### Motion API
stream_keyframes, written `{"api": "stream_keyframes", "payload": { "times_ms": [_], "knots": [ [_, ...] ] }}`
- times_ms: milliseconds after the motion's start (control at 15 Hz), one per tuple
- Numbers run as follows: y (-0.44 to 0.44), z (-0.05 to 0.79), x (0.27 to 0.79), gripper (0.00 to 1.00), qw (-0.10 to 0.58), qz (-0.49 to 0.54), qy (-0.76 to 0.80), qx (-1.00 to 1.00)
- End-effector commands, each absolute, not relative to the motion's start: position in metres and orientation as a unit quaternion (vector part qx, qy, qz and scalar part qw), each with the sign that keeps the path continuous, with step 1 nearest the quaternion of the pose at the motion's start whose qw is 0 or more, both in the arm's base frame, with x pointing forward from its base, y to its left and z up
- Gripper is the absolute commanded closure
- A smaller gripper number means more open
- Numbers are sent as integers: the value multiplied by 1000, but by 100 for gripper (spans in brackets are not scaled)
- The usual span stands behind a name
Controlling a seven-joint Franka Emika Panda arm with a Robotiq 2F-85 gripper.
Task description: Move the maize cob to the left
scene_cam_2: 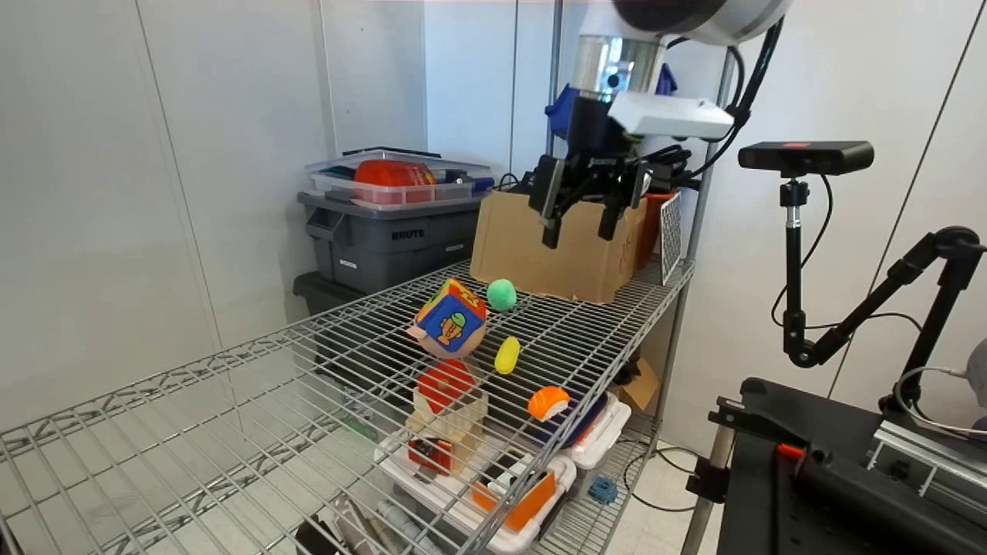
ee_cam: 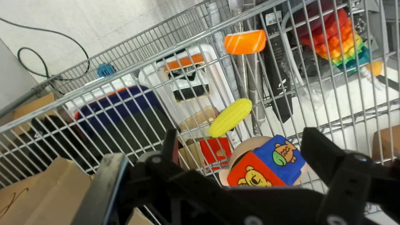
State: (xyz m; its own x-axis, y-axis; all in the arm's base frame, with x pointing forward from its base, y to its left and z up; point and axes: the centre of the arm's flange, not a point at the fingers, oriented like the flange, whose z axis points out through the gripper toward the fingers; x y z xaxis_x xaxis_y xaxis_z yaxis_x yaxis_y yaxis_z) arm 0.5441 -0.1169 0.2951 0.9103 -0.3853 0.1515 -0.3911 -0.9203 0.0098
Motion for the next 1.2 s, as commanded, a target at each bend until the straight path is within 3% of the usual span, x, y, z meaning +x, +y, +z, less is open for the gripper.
{"api": "stream_keyframes", "payload": {
  "times_ms": [0,267,600,1133],
  "knots": [
    [-125,258,602,0,9,53,-278,959],
    [-144,220,634,0,14,36,-337,941],
    [-157,172,668,0,33,-63,-374,925],
    [-149,133,666,0,53,-154,-398,903]
  ]
}}
